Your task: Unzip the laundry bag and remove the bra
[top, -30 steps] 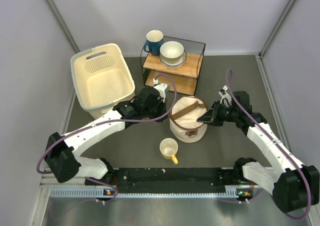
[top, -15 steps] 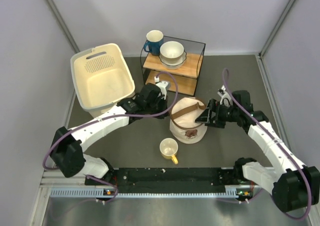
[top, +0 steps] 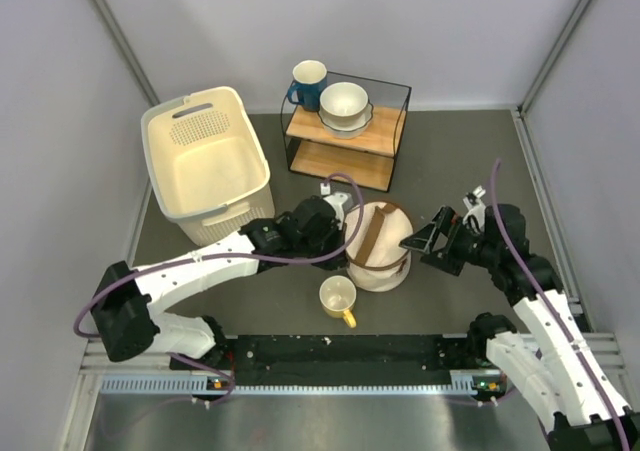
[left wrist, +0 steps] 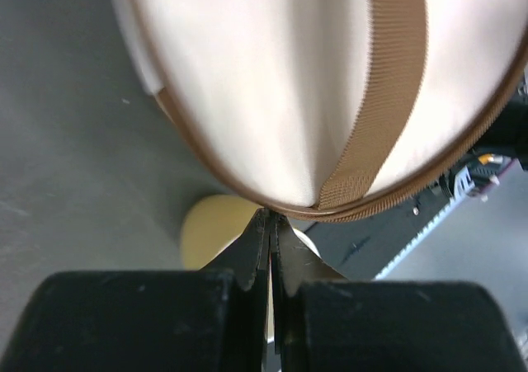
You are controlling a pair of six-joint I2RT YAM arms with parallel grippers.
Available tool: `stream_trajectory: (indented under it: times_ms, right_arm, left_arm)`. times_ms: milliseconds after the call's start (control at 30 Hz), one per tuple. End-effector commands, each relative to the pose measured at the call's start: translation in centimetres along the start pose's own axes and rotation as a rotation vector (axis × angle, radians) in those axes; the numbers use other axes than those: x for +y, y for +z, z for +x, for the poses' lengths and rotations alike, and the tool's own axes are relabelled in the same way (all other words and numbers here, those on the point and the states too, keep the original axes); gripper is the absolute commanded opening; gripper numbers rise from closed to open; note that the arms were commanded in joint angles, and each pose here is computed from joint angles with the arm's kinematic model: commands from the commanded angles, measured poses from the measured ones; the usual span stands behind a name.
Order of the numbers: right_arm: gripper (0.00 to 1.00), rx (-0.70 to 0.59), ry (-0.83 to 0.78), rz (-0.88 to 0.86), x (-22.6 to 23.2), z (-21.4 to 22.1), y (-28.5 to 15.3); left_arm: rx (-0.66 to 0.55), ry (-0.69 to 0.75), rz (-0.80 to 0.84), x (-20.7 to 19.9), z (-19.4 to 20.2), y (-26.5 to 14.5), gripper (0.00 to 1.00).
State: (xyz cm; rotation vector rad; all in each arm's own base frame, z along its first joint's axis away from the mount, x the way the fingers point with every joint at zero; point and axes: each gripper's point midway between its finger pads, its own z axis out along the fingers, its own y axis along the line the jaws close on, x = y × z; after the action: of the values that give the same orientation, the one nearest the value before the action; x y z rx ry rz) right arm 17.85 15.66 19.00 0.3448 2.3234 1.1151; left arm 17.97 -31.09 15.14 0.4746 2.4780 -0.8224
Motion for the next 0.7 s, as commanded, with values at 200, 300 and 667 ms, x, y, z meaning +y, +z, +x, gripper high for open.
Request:
stream_trajectory:
  times_ms: [200,300,667]
  right_arm:
    - [0.53,0.014,0.099,-0.102,1.8,1.1,4.4]
    - [0.00,-0.015,0.128,-0.057,0.6,0.7,5.1]
    - [0.00,0.043,-0.017,0.044,-1.4,1.2,4.8]
  left_arm:
    - [0.007,0.023,0.093,-4.4,0.2,0.2,0.00]
    - [-0.017,0.040,0.071,-4.0,-0.3,-0.1,0.00]
    - [-0.125,0.136,-0.164,2.4,-3.6,-1.2,0.00]
